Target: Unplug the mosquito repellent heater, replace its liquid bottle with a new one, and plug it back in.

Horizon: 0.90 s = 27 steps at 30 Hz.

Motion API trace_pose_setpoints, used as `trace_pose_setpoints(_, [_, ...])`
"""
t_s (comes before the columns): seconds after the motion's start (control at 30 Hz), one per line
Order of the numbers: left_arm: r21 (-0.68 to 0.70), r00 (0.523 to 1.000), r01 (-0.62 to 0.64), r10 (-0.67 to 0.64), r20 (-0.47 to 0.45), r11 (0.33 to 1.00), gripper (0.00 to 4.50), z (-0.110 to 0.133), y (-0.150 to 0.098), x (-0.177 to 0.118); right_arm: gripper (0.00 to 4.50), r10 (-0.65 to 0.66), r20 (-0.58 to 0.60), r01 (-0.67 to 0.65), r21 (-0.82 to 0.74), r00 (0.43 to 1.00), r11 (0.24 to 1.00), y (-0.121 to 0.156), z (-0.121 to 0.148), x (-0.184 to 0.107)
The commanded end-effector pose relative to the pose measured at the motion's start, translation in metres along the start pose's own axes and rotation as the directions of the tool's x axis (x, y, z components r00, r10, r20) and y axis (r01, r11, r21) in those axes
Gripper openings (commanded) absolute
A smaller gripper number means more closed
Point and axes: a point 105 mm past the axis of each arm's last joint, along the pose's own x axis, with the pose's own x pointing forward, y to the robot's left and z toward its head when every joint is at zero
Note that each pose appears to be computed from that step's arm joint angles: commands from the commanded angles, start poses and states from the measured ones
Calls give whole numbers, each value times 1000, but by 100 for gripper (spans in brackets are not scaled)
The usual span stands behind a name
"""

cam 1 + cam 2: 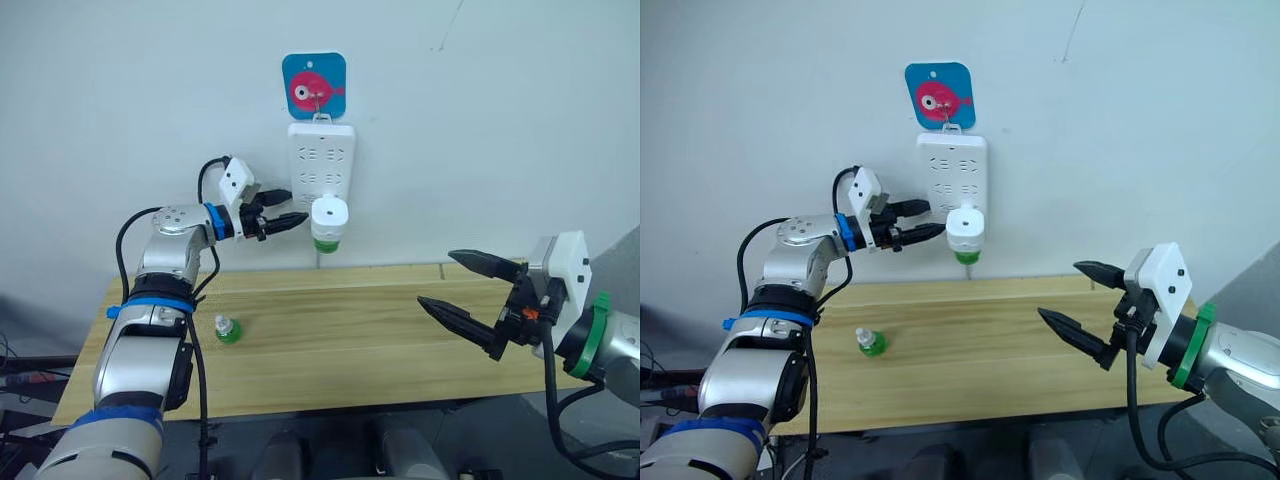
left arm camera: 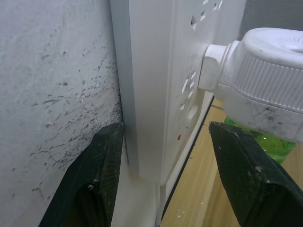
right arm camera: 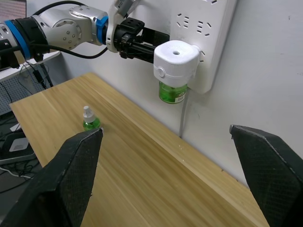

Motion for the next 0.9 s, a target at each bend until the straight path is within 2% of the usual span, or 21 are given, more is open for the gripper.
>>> trace_pose_setpoints(0.03, [39, 999, 35, -35, 9, 999, 300, 13, 1, 11, 450, 18, 21, -17, -39, 1000, 999, 7, 10, 0])
trace_pose_setpoints(0.2, [32, 994, 112, -112, 17, 993, 300, 20, -5, 18, 450, 17, 21, -16, -35, 1000, 999, 8, 10, 1])
trace_pose_setpoints(0.3, [36, 990, 140, -141, 20, 990, 245, 23, -8, 21, 450, 16, 21, -16, -29, 1000, 999, 10, 10, 1])
trace_pose_setpoints(0.77, [24, 987, 142, -143, 72, 990, 245, 31, -11, 27, 450, 29, 36, -29, -13, 999, 999, 12, 10, 9])
trace_pose_setpoints(0.9, [18, 984, 158, -159, 75, 987, 132, 30, -14, 28, 450, -32, 44, 33, -30, 999, 999, 4, 10, 22])
